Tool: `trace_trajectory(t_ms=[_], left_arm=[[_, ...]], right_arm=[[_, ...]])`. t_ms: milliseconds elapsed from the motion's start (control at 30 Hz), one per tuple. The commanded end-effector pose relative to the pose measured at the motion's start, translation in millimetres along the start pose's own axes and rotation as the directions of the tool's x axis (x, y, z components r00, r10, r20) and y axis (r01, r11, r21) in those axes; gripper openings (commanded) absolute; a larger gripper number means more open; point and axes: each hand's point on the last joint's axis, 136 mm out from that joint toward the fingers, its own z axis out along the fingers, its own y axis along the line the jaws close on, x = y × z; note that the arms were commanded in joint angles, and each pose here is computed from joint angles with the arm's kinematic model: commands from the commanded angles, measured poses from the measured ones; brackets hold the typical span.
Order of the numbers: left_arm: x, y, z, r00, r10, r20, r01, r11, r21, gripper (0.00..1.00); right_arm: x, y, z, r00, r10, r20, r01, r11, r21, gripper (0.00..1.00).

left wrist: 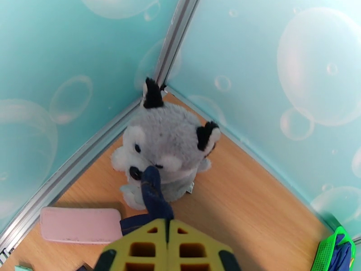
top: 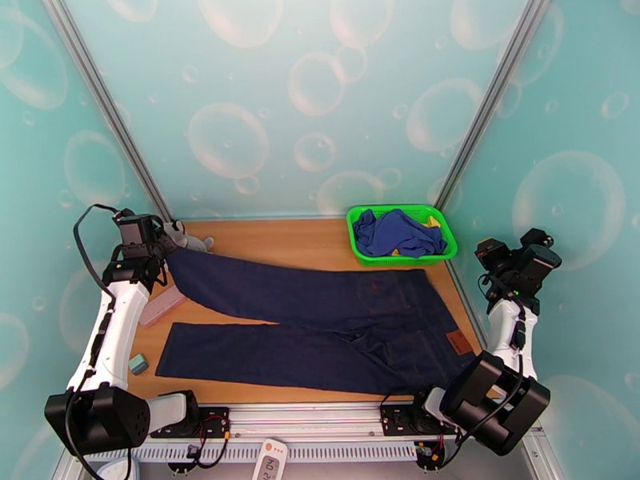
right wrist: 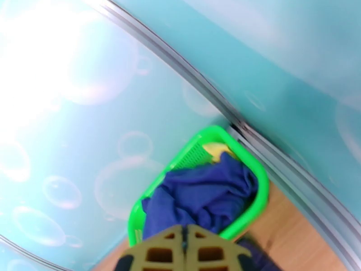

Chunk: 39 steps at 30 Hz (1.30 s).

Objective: Fold and stack the trousers

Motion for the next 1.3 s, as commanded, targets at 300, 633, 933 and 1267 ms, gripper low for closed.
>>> trace_trajectory(t_ms=[300, 633, 933, 1267], left_arm=[[58, 3, -2, 0.993, -0.026, -0.119, 0.035, 0.996, 0.079, 0.00], [101, -31, -4, 0.984, 0.016, -0.177, 0.014, 0.985, 0.171, 0.00], [127, -54, -1, 0.978, 0.043, -0.202, 0.004, 0.973, 0.229, 0.00], [121, -64, 0, 0.980, 0.068, -0.189, -0.018, 0.967, 0.253, 0.00]], right_arm=[[139, 11, 17, 0.901, -0.067, -0.428, 0.090, 0.995, 0.032, 0.47], [324, -27, -6, 0.730, 0.041, -0.683, 0.153, 0.963, 0.222, 0.99], [331, -81, -47, 0.725, 0.136, -0.675, 0.292, 0.827, 0.480, 0.99], [310, -87, -106, 0.793, 0.218, -0.569, 0.219, 0.768, 0.601, 0.99]])
